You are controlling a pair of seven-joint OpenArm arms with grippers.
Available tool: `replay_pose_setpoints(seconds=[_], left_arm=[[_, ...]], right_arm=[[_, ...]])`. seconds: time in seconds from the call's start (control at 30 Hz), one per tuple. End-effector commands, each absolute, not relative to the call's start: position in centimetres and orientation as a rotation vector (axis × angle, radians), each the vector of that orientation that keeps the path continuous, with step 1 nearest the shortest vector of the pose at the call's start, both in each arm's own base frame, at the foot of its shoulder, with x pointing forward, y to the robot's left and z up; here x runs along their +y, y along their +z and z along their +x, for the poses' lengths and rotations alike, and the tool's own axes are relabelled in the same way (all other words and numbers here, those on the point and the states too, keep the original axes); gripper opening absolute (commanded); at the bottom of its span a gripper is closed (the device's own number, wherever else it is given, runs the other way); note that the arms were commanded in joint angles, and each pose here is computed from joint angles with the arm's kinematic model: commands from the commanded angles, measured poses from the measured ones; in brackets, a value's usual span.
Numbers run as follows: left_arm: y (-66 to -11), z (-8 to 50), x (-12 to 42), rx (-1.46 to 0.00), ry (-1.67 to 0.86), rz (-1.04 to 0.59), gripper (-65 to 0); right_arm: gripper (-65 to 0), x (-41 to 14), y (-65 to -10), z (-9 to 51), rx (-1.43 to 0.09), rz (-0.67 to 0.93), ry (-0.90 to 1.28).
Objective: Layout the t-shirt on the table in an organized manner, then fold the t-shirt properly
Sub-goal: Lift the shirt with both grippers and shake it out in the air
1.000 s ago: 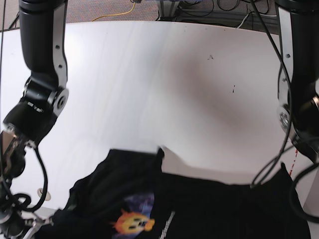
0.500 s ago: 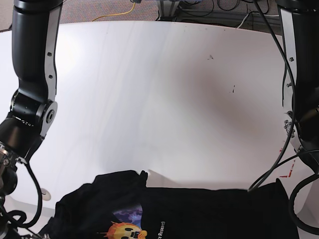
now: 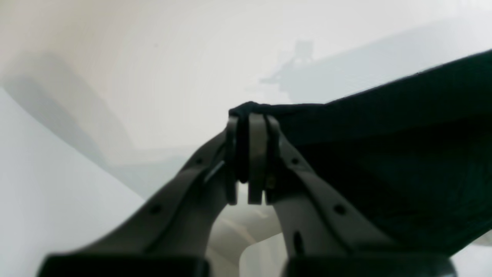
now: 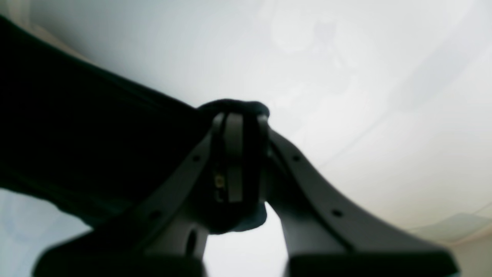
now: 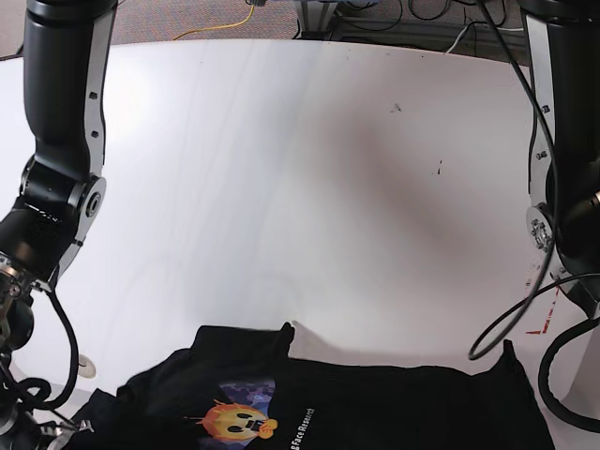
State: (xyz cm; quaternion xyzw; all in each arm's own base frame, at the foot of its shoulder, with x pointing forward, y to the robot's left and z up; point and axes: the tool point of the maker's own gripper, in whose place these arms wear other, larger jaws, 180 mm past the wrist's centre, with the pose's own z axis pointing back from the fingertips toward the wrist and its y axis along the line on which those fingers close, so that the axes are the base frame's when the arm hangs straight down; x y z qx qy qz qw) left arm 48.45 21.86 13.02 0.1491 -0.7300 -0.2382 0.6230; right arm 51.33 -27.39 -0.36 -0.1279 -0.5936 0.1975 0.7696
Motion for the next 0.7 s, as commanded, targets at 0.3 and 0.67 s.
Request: replay_pose_setpoints(seconds=[0.3, 0.67], left_arm=[[4.6, 46.1, 22.3, -1.521, -0.572, 0.435, -65.0], [-8.3, 42.9, 25.3, -1.237, -0.51, 0.404, -65.0]], right_arm=[[-63.1, -29.5, -5.7, 45.9, -1.181, -0.402, 0.396], [-63.1, -27.7, -15.7, 40.2, -0.994, -0.391, 0.437]])
